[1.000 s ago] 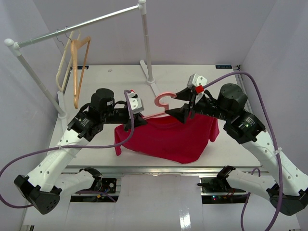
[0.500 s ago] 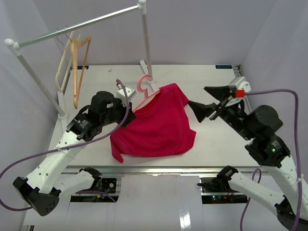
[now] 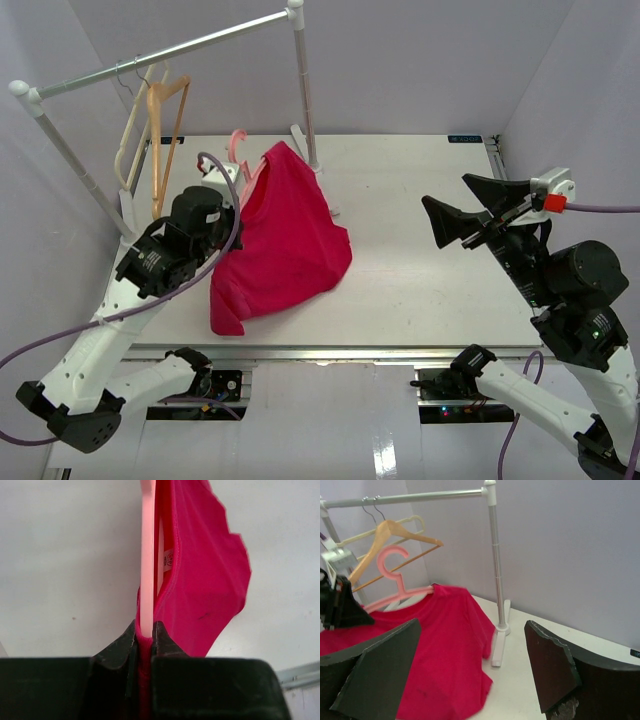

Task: Place the t-shirt on the hanger
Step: Place the hanger at the clothesline.

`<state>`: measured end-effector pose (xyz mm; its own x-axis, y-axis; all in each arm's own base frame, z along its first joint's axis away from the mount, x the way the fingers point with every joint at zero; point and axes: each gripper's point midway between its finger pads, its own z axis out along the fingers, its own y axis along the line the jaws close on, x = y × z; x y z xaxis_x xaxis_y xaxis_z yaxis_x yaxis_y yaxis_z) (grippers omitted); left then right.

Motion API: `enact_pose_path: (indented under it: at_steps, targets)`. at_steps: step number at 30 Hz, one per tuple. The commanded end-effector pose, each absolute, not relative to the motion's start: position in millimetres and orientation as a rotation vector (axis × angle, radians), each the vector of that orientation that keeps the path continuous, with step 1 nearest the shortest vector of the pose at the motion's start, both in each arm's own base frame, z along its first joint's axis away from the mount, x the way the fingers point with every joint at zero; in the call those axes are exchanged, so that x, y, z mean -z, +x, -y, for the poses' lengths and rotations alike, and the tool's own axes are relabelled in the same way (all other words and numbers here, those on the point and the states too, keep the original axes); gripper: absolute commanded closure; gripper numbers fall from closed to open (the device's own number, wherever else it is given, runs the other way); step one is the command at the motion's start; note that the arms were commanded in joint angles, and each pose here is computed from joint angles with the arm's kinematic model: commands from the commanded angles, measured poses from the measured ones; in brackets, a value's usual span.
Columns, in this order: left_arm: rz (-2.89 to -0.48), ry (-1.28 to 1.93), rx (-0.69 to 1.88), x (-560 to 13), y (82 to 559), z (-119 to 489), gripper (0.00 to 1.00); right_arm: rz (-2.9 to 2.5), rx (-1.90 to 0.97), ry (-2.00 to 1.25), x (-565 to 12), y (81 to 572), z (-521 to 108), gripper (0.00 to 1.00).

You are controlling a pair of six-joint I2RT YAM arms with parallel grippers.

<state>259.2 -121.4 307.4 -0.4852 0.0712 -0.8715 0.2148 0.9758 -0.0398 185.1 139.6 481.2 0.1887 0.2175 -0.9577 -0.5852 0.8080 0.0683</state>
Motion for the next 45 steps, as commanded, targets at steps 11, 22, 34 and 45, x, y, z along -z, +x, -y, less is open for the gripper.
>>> enact_pose_path:
  at_steps: [11, 22, 34, 45]
  targets:
    - [-1.738, -0.131, 0.159, -446.6, 363.3, 146.1, 1.00, -1.237, -0.579, -0.279, -484.5, 170.1, -116.6, 0.10]
    - [-1.653, -0.242, 0.036, -470.6, 418.2, 143.8, 1.00, -1.224, -0.581, -0.291, -476.2, 163.1, -112.7, 0.10]
    - [-1.600, -0.351, 0.016, -453.2, 468.6, 133.4, 1.00, -1.197, -0.590, -0.293, -471.6, 152.3, -105.3, 0.10]
    - [-1.623, -0.312, -0.002, -411.1, 487.5, 142.3, 1.00, -1.194, -0.603, -0.312, -468.8, 150.1, -108.6, 0.10]
